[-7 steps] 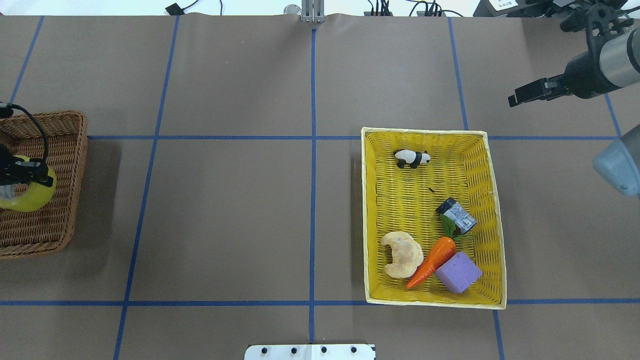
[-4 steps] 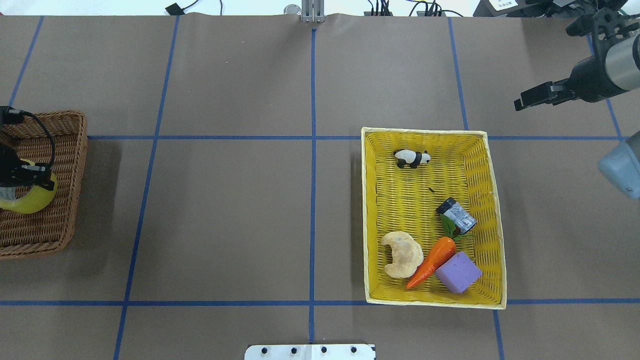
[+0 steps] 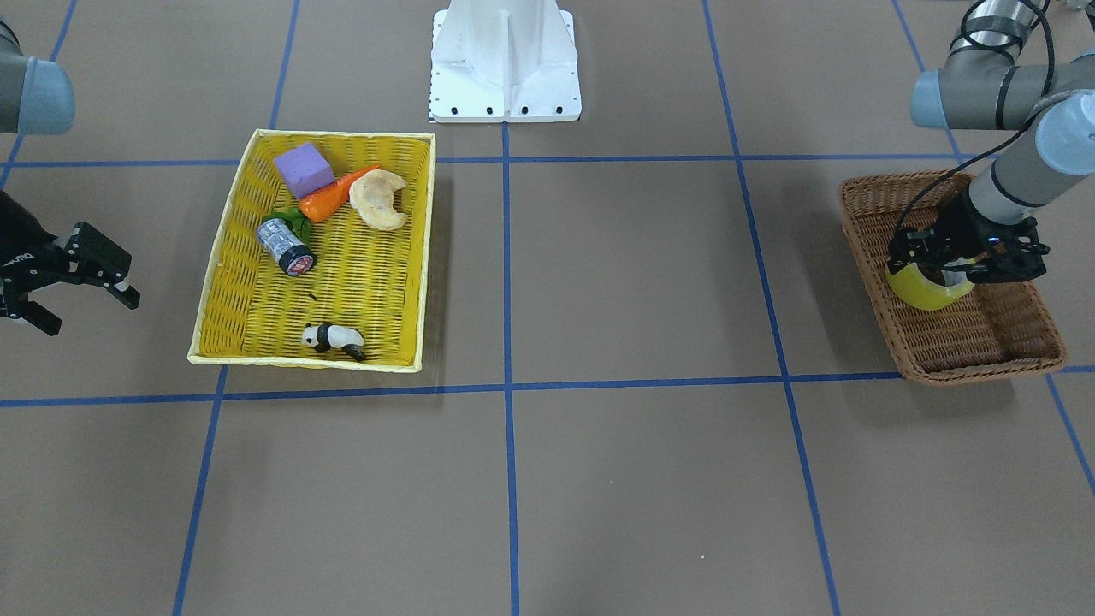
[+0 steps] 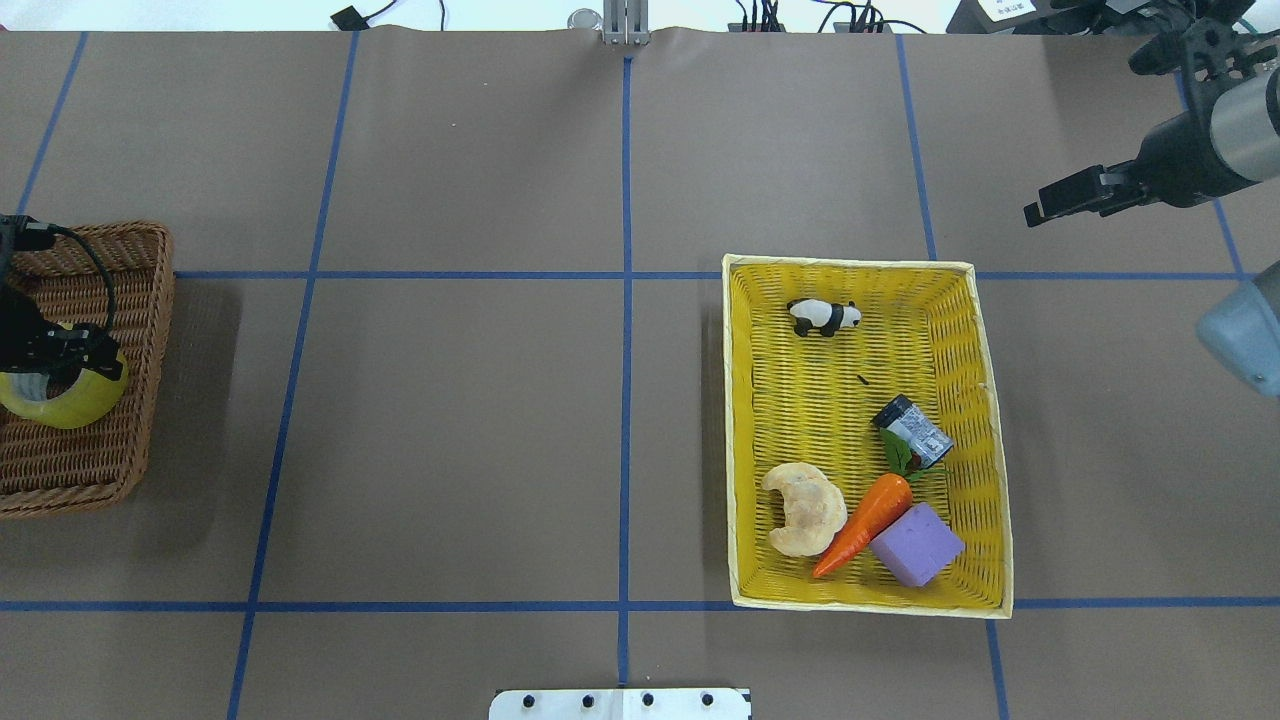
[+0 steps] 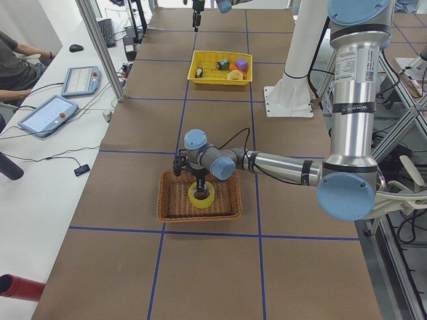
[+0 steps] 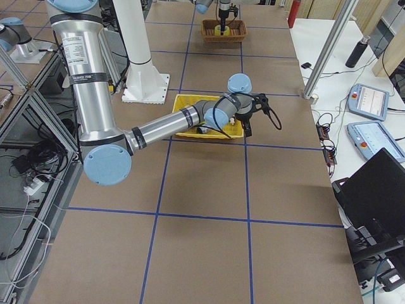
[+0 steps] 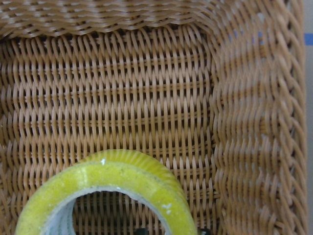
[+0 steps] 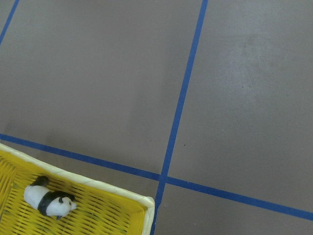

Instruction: Move tape to another basket

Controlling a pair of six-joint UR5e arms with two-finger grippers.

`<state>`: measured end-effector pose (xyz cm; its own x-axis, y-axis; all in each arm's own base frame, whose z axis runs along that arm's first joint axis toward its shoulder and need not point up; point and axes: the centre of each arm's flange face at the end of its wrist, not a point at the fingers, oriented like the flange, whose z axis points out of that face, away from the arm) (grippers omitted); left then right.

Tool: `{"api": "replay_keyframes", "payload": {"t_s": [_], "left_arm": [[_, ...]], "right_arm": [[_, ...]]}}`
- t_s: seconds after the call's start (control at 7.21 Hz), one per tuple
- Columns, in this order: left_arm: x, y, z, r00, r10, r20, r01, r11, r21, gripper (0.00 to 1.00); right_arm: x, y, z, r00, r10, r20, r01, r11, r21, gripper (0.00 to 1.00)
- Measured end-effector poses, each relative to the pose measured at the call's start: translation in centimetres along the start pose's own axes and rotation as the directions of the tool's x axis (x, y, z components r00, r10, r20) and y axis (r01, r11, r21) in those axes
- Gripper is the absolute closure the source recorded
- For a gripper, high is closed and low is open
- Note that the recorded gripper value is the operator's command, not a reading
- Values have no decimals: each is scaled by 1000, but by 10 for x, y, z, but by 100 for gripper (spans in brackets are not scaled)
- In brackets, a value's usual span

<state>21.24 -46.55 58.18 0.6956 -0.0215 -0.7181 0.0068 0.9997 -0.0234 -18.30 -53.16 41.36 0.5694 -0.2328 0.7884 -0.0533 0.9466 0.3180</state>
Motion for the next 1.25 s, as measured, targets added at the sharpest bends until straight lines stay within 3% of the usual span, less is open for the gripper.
{"api": "replay_keyframes", "payload": {"t_s": [0.28, 0.55, 0.69, 0.97, 1.25], "left_arm": [[3, -2, -26, 998, 12, -60, -12, 1000, 8, 17], [0, -8, -74, 991, 8, -134, 0, 999, 53, 2], [-1, -10, -89, 989, 36, -144, -24, 996, 84, 2], [-22, -18, -117, 984, 138, -117, -118, 980, 159, 2], [-49, -27, -128, 979, 201, -24, -193, 965, 180, 2]], "right_arm": [[-2, -1, -2, 1000, 0, 11, 0, 1000, -3, 1], [8, -3, -9, 1000, 16, 3, -16, 1000, 6, 4], [18, -6, -17, 999, 34, -14, -34, 999, 10, 4], [54, -14, -36, 996, 0, -85, -2, 1000, -18, 2], [116, -7, -64, 984, -55, -167, 38, 994, -100, 1]]}}
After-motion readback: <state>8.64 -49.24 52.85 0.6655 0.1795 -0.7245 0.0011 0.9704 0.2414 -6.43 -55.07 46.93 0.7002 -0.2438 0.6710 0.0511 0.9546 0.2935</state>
